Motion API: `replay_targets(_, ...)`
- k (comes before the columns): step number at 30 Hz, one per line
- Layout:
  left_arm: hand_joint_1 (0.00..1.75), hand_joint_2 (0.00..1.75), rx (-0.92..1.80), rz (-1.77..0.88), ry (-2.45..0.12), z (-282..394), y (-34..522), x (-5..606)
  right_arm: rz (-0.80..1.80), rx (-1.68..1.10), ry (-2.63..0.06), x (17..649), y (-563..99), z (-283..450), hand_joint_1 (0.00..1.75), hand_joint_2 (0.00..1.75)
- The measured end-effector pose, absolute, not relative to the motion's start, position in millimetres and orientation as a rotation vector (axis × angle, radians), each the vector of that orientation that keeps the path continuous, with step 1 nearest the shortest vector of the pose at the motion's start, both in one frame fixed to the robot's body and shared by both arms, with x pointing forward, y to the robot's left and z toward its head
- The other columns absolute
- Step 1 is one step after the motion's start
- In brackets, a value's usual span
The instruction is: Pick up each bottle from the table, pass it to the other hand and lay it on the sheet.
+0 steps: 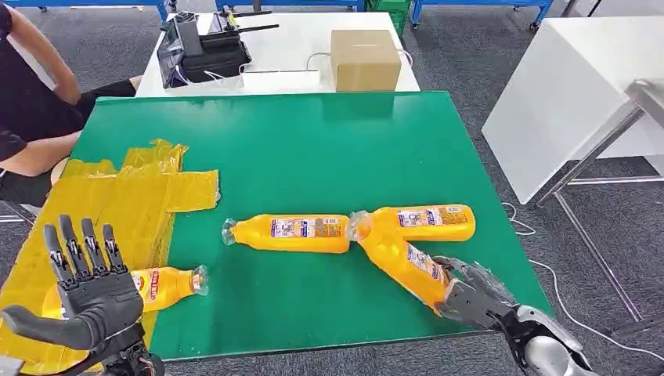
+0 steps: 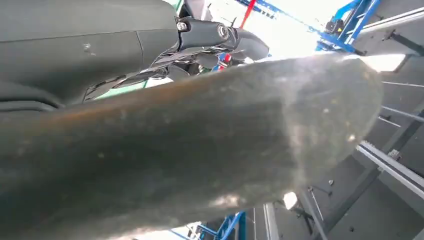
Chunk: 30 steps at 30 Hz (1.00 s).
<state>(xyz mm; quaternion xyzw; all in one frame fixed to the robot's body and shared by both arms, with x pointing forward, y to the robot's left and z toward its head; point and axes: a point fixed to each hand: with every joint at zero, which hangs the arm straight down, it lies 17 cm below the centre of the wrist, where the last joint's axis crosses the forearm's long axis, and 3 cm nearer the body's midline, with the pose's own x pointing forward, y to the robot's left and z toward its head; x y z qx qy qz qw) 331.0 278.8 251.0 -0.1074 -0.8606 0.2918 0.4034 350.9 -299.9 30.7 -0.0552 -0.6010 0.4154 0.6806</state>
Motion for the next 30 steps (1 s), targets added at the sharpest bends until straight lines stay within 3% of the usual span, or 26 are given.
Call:
replay_targets(19,0.0,0.0,-0.263,0.728,-2.155,245,279,329,0.872,-0.128,-1.475,357,-271,64,1.75,1.75)
replay_targets(20,0.0,1.75,-0.274,0.713,-2.144,244,276,331,0.87,-0.134,-1.482,358,-270,65,1.75,1.75)
replay_targets(30,0.0,1.75,-0.523,0.457,-1.908,209,198,345,0.776,-0.179,-1.659,379,-242,108,1.75,1.75)
